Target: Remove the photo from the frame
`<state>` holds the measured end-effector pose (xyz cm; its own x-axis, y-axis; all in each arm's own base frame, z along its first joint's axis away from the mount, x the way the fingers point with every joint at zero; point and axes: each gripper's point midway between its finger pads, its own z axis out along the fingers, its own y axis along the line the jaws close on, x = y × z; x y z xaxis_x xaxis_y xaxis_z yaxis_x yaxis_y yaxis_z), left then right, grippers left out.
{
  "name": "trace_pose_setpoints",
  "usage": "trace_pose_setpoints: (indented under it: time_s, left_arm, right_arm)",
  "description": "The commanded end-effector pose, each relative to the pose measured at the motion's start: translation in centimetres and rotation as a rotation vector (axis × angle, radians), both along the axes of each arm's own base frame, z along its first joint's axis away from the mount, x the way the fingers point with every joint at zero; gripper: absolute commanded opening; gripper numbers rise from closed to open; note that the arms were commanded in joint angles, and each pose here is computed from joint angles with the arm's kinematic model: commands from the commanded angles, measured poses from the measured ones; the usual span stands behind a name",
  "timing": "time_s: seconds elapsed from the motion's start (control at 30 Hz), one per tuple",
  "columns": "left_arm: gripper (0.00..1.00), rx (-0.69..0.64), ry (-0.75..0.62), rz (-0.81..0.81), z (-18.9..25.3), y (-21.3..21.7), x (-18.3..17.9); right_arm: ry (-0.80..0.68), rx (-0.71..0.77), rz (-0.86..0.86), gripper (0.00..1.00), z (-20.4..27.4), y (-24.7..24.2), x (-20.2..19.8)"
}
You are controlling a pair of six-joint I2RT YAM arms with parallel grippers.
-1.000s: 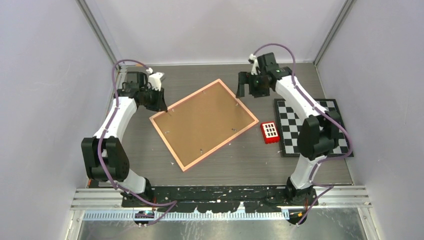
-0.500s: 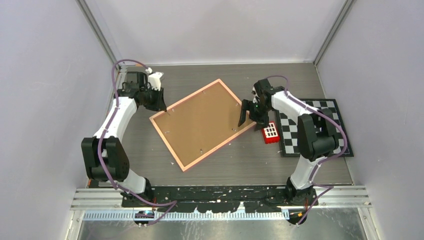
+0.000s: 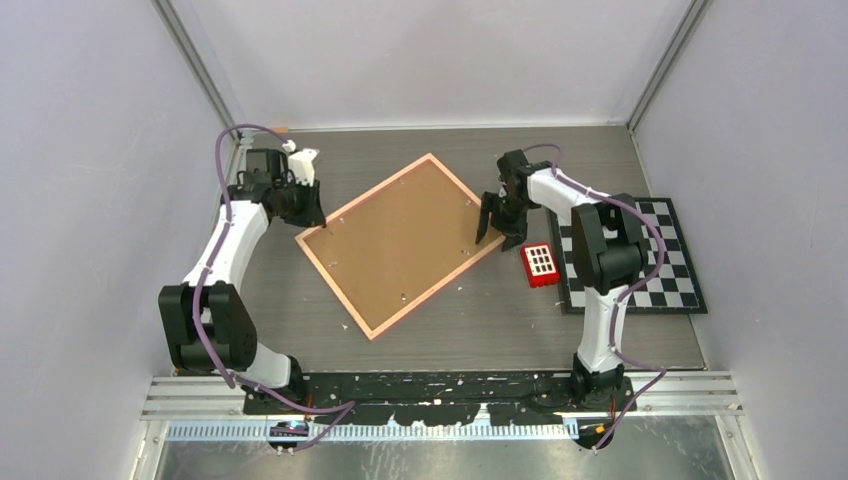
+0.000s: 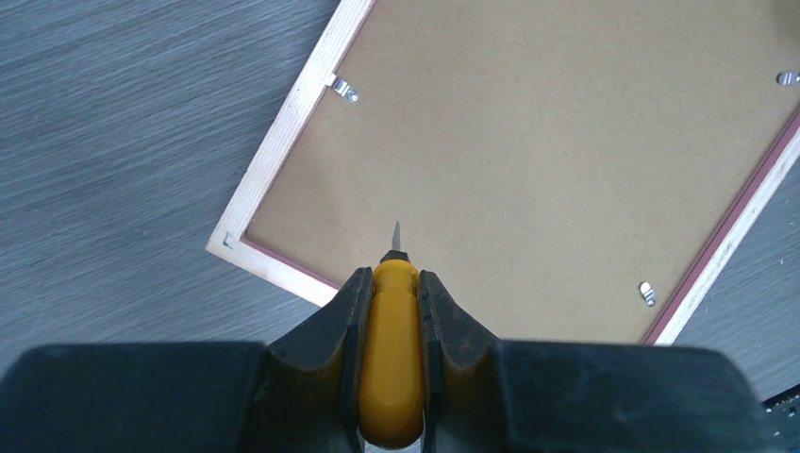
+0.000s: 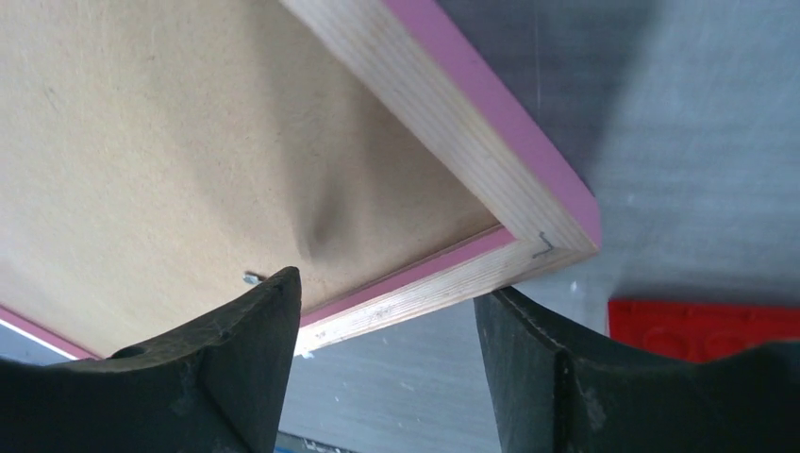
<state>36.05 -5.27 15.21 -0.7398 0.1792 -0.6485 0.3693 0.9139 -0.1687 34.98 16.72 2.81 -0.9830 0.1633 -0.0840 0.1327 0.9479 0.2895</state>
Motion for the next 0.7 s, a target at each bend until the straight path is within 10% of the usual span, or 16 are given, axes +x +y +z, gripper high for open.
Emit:
trace_pose_setpoints:
  time_s: [0.0,0.47,0.67]
  left_arm:
    - [0.00,0.005,-0.063,0.019,1.6,0.7,0.4]
    - [0.00,0.032,-0.100,0.013,2.1,1.2,1.6]
    - [0.00,0.085,-0.121,-0.045,2.6,1.6,1.5]
  right_arm:
    - [-0.156,-0.017,-0.008,0.69,1.5,0.8,6.0]
    - [-0.212,-0.196,0.069,0.68,-0.6,1.6,7.2]
    - [-0.213,-0.277,0.089,0.36,-0.9,-0.1,7.9]
